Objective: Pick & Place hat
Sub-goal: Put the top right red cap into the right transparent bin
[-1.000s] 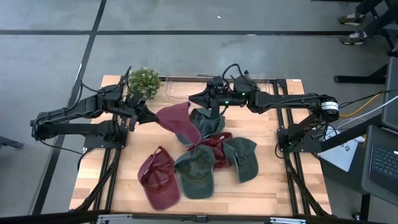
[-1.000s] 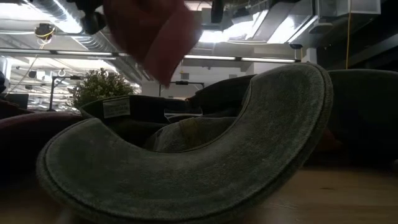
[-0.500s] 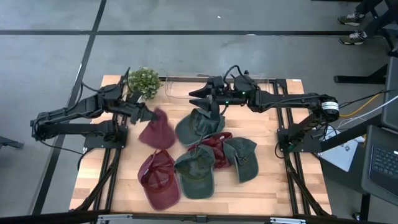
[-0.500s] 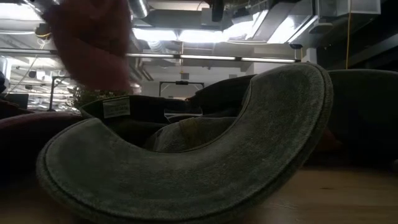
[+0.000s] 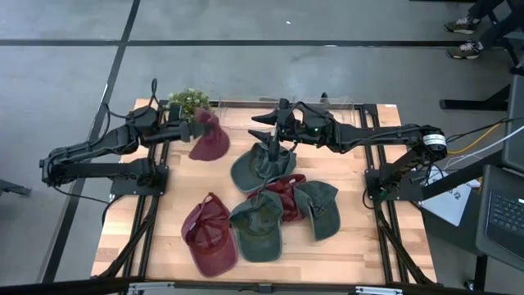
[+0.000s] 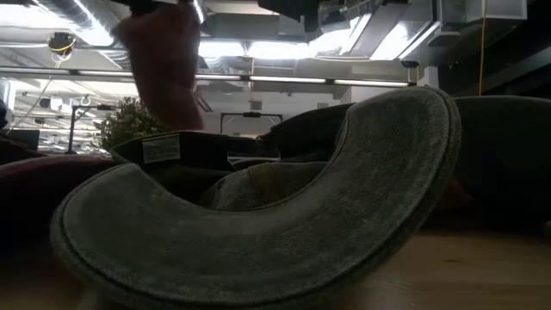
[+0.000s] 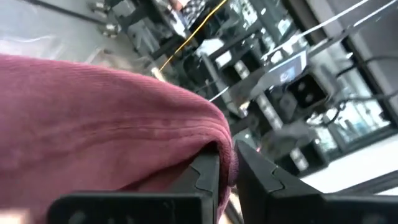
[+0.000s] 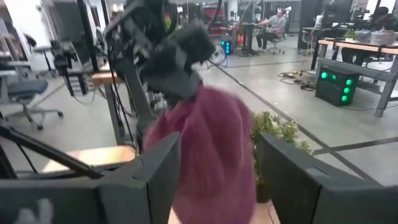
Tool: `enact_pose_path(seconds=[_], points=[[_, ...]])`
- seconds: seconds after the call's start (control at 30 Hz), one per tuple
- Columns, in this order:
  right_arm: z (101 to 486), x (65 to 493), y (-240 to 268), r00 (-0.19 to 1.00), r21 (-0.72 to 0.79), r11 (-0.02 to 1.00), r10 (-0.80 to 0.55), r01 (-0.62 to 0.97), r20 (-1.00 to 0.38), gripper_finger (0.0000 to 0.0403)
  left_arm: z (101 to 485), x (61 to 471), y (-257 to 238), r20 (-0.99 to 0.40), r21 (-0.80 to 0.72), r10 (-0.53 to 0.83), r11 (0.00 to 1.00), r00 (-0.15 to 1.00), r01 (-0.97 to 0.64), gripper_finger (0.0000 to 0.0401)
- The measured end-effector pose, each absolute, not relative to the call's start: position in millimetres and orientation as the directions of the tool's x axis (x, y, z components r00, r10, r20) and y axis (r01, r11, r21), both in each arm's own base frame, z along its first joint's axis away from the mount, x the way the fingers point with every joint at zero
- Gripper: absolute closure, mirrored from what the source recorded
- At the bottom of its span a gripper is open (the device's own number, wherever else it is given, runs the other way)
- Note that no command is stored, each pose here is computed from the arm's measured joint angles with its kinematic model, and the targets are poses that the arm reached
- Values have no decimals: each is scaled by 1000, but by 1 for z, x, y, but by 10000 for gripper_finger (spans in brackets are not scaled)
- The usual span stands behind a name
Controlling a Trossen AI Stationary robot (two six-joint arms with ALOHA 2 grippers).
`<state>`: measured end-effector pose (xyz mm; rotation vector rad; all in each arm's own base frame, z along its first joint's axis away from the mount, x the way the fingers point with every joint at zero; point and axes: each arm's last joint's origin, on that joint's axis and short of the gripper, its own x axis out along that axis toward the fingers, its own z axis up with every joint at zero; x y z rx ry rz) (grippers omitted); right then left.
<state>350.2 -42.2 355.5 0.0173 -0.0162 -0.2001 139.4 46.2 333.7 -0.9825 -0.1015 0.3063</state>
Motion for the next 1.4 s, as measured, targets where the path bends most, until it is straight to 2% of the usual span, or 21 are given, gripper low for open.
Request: enact_pose_path(seconds=[0.13,0.33,0.47,0.7,0.83,1.03,1.2,1.3,1.4], points=[[356,350,-43,979,16,979,-202,202,15,154,336,152,51,-8,-851,326,494,945,-178,373],[354,350,-47,970,10,970,-243,243,-2,97,341,174,58,109,-851,319,520,941,-78,372],[353,349,-50,972,14,972,-235,235,-7,80,341,187,61,153,-843,285,537,946,-25,372],[343,358,-52,985,25,985,-170,170,-26,79,341,207,61,241,-811,254,583,937,51,372],[333,367,-52,988,22,989,-149,150,-32,79,337,218,60,248,-813,234,577,940,71,371],[329,370,-57,979,9,979,-202,202,-28,79,333,224,52,237,-813,152,572,960,110,371],[329,369,-61,987,18,987,-157,158,-28,80,334,225,45,240,-802,91,580,966,144,370],[330,369,-61,994,20,994,-104,104,-24,92,334,226,43,243,-793,65,587,968,159,371],[330,369,-60,998,21,998,-65,65,-20,121,334,226,43,243,-783,65,601,968,156,371]])
